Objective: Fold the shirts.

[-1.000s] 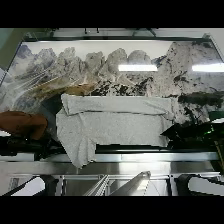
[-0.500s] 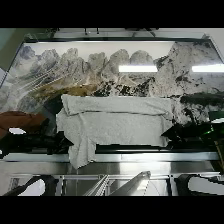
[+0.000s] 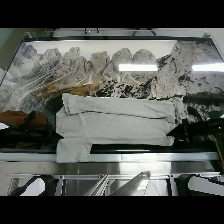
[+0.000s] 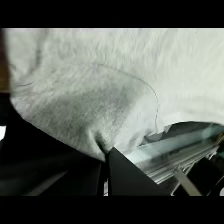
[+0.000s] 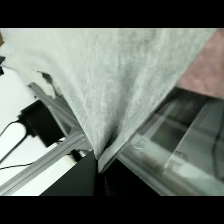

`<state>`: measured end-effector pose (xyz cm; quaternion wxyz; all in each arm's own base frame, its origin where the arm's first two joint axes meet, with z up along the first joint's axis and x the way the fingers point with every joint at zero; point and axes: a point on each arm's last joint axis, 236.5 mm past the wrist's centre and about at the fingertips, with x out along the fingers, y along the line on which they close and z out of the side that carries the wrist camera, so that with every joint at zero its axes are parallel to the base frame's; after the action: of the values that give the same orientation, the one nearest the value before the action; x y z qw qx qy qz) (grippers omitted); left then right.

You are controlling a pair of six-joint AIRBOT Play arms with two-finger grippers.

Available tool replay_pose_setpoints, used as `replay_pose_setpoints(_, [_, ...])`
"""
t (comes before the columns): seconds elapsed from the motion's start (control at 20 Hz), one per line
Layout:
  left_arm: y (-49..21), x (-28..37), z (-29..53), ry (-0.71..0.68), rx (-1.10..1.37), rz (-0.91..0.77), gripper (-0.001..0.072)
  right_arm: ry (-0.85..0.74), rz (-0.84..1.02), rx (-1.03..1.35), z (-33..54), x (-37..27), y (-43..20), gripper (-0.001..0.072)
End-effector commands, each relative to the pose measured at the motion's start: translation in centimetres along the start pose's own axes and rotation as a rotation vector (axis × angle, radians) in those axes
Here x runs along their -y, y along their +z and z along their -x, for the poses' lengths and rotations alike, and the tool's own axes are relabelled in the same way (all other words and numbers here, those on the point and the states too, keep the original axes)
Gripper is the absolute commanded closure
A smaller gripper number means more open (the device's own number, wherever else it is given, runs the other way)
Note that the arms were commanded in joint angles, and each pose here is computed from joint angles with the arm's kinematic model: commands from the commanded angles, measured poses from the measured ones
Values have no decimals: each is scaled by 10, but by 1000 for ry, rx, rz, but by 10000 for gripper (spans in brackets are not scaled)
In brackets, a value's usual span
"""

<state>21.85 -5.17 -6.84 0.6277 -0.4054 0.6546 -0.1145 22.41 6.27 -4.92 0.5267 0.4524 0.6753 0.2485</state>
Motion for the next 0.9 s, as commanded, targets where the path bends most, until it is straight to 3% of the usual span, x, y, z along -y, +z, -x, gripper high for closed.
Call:
replay_pose_setpoints(0.0, [10, 4, 28, -35, 84, 40, 687, 36, -25, 15, 19, -11, -1, 693])
replay_pose_setpoints(0.35, [51, 71, 45, -159, 203, -94, 687, 161, 33, 261, 30, -42, 56, 692])
replay_pose_setpoints(0.85, [165, 147, 0, -156, 62, -291, 690, -31, -21, 503, 30, 13, 129, 692])
